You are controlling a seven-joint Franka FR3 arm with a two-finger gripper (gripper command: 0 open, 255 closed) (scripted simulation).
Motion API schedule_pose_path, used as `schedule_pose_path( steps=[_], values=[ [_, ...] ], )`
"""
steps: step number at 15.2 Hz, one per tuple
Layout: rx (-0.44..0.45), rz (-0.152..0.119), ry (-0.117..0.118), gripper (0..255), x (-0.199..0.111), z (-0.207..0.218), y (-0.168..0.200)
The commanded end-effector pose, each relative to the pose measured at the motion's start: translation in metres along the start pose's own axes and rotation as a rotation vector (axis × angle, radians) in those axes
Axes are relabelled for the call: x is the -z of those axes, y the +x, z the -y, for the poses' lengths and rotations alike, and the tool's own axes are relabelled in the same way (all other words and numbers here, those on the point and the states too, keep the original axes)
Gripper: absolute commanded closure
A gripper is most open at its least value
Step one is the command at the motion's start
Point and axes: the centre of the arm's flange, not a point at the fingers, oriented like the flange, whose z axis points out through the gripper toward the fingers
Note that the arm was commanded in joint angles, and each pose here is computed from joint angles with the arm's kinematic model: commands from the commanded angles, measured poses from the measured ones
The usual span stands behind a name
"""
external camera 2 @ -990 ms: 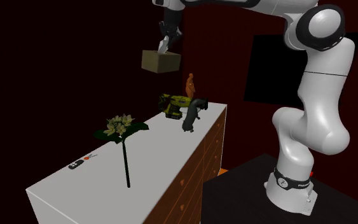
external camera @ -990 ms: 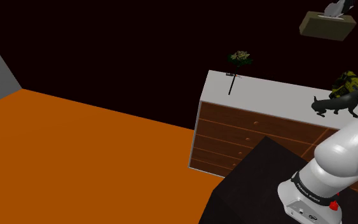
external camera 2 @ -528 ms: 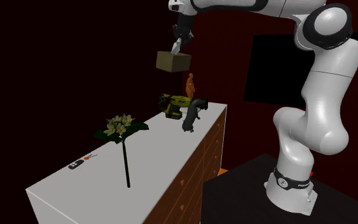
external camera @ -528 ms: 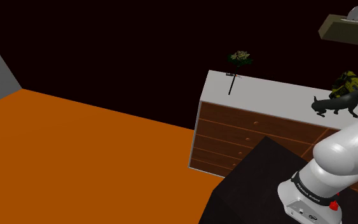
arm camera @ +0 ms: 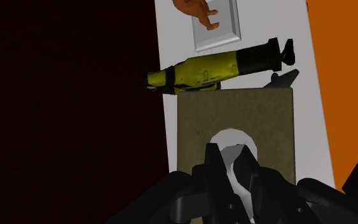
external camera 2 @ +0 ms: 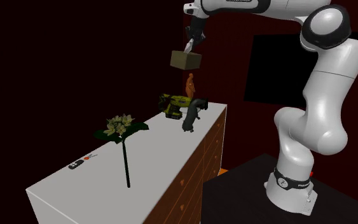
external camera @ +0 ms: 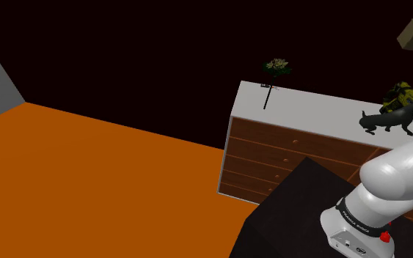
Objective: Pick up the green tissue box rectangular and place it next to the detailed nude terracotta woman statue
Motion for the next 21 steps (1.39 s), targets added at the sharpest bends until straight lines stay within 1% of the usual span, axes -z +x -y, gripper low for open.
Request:
schedule_pose_path(
  steps=[1, 20, 21],
  values=[
    [0.002, -0.001, 0.0, 255, -0.008, 0.005, -0.024],
    [0.002, -0.001, 0.0, 255, -0.076, 0.026, -0.268],
    [0.002, -0.001, 0.0, 255, -0.081, 0.028, -0.267]
  ],
)
